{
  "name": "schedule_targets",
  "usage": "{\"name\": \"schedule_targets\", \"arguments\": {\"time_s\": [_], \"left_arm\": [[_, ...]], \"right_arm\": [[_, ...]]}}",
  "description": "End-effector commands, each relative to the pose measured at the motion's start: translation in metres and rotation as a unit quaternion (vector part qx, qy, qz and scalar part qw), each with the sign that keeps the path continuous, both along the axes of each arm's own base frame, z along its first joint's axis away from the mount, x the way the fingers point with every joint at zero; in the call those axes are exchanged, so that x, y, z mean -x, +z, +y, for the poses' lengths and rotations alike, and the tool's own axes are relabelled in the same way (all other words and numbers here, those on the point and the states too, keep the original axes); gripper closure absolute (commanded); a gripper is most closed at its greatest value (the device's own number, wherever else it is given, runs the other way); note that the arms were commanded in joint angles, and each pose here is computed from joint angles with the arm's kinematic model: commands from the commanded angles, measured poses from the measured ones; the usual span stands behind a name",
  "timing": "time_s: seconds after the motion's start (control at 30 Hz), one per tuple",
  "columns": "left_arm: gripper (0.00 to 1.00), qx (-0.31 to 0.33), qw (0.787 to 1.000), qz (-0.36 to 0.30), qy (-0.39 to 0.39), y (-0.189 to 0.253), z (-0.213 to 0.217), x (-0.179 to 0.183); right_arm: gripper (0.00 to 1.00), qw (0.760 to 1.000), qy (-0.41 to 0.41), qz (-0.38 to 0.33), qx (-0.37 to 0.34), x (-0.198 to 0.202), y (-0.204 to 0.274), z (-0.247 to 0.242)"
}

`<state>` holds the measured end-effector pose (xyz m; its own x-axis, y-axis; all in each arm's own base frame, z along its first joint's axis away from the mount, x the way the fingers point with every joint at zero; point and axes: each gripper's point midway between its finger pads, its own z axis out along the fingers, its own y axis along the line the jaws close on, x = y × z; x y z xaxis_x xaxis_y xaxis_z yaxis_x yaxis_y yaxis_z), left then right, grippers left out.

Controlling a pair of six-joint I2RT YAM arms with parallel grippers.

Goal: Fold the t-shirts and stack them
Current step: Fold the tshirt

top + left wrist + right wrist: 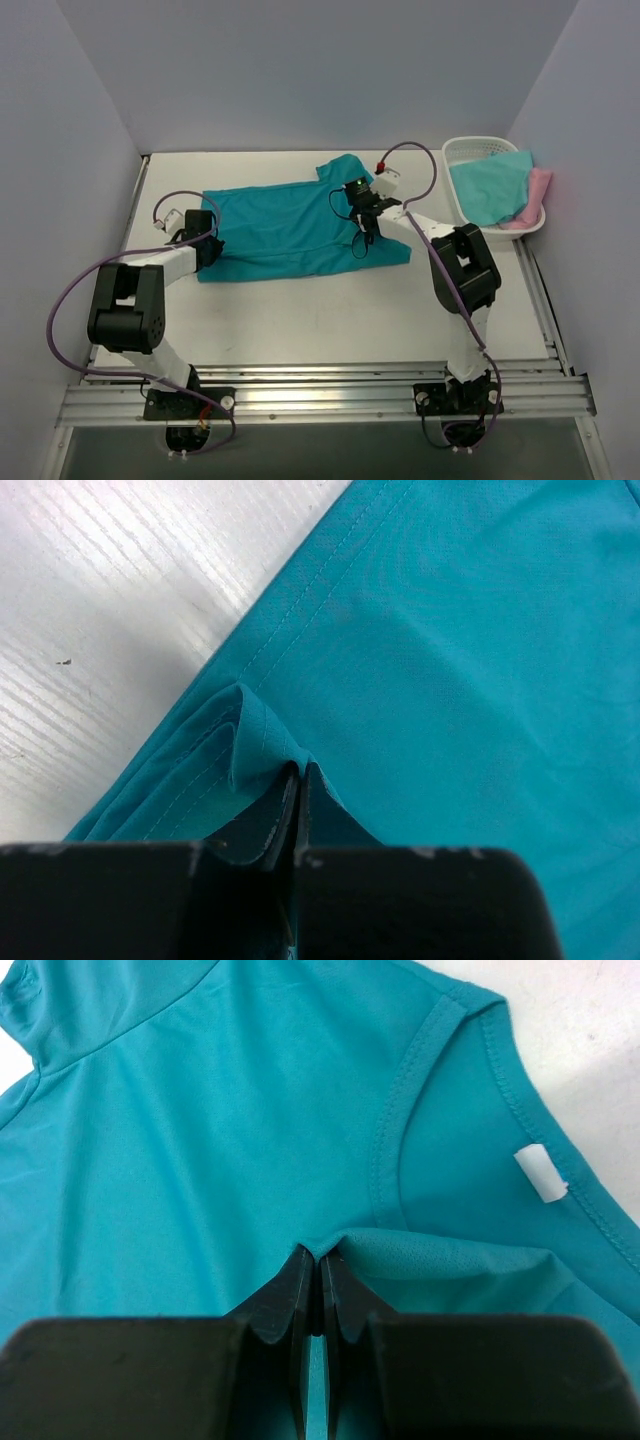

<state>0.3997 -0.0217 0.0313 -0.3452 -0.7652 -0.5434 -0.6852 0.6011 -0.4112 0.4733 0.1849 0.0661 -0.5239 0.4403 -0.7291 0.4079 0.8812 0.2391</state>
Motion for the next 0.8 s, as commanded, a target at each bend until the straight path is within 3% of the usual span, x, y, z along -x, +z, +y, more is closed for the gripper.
{"name": "schedule_targets", "arguments": {"time_s": [0.0,0.2,0.23,0.27,0.3,0.33,0.37,0.4,0.57,0.77], "left_arm": [[0.98,-0.005,0.999,-0.034,0.002,0.018,0.004,-0.026],[0.98,-0.012,0.999,-0.028,0.012,0.015,0.01,-0.033],[0.97,-0.01,0.999,-0.028,0.012,0.015,0.01,-0.035],[0.8,-0.008,1.0,-0.029,0.01,0.017,0.009,-0.037],[0.66,-0.007,1.0,-0.026,0.009,0.015,0.008,-0.038],[0.34,-0.005,1.0,-0.026,0.01,0.016,0.008,-0.04],[0.17,-0.005,1.0,-0.028,0.01,0.017,0.008,-0.041],[0.05,-0.005,0.999,-0.031,0.011,0.02,0.008,-0.042],[0.06,-0.017,0.998,-0.064,0.018,0.053,0.018,-0.054],[0.06,-0.02,0.988,-0.15,0.012,0.139,0.034,-0.081]], "right_arm": [[1.0,0.999,-0.027,-0.021,0.016,-0.013,0.014,-0.013],[1.0,0.999,-0.031,-0.021,0.015,-0.018,0.01,-0.013],[0.9,0.999,-0.031,-0.021,0.016,-0.021,0.009,-0.013],[0.76,0.999,-0.032,-0.022,0.017,-0.022,0.009,-0.013],[0.38,0.999,-0.032,-0.022,0.018,-0.023,0.009,-0.013],[0.19,0.999,-0.033,-0.041,0.011,-0.031,0.014,-0.01],[0.02,0.998,-0.034,-0.046,0.009,-0.034,0.017,-0.01],[0.0,0.998,-0.033,-0.052,0.01,-0.037,0.02,-0.01],[0.0,0.994,-0.036,-0.103,0.01,-0.059,0.073,-0.01],[0.0,0.987,-0.033,-0.16,0.011,-0.077,0.139,-0.018]]}}
